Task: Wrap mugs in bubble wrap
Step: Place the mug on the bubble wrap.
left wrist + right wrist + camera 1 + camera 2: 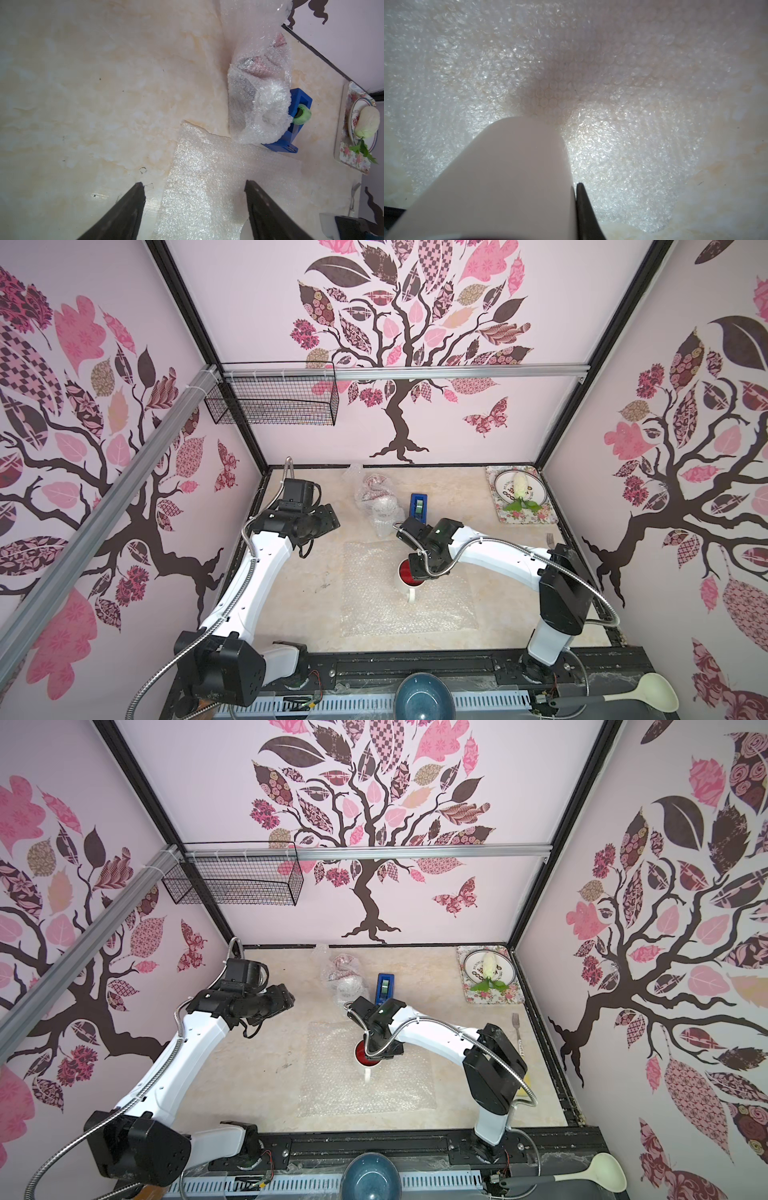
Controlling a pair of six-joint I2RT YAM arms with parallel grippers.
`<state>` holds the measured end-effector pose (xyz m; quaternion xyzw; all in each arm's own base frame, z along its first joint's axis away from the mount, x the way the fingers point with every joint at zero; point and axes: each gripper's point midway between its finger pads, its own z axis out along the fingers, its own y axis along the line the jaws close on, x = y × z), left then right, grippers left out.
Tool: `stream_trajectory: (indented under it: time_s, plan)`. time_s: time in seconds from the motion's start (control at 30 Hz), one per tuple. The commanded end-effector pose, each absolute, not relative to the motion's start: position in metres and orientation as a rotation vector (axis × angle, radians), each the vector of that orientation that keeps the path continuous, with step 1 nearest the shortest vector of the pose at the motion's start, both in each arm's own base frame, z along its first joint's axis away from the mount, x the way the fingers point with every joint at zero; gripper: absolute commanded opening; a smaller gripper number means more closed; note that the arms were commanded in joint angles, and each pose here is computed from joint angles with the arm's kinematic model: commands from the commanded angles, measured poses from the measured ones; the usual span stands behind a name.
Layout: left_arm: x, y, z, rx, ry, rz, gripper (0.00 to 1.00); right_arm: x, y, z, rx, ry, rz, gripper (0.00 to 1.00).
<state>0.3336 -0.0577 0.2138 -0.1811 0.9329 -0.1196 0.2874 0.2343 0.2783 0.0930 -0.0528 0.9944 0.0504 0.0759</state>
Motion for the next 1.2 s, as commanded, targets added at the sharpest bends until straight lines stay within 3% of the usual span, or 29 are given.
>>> stream_trajectory:
  time_s: [0.0,0.5,0.97,1.17]
  plan:
    - [0.351,-0.053,0.235,-0.395,2.432,-0.259,0.79,0.243,0.294,0.096,-0.149,2.930,0.161,0.00]
    - [0.340,-0.065,0.232,-0.343,2.432,-0.340,0.82,0.248,0.290,0.083,-0.316,2.926,-0.088,0.00]
    - [0.338,-0.087,0.237,-0.278,2.430,-0.399,0.83,0.245,0.295,0.059,-0.322,2.957,-0.092,0.01]
    - [0.337,-0.100,0.235,-0.253,2.436,-0.432,0.83,0.249,0.295,0.070,-0.310,2.930,-0.082,0.46]
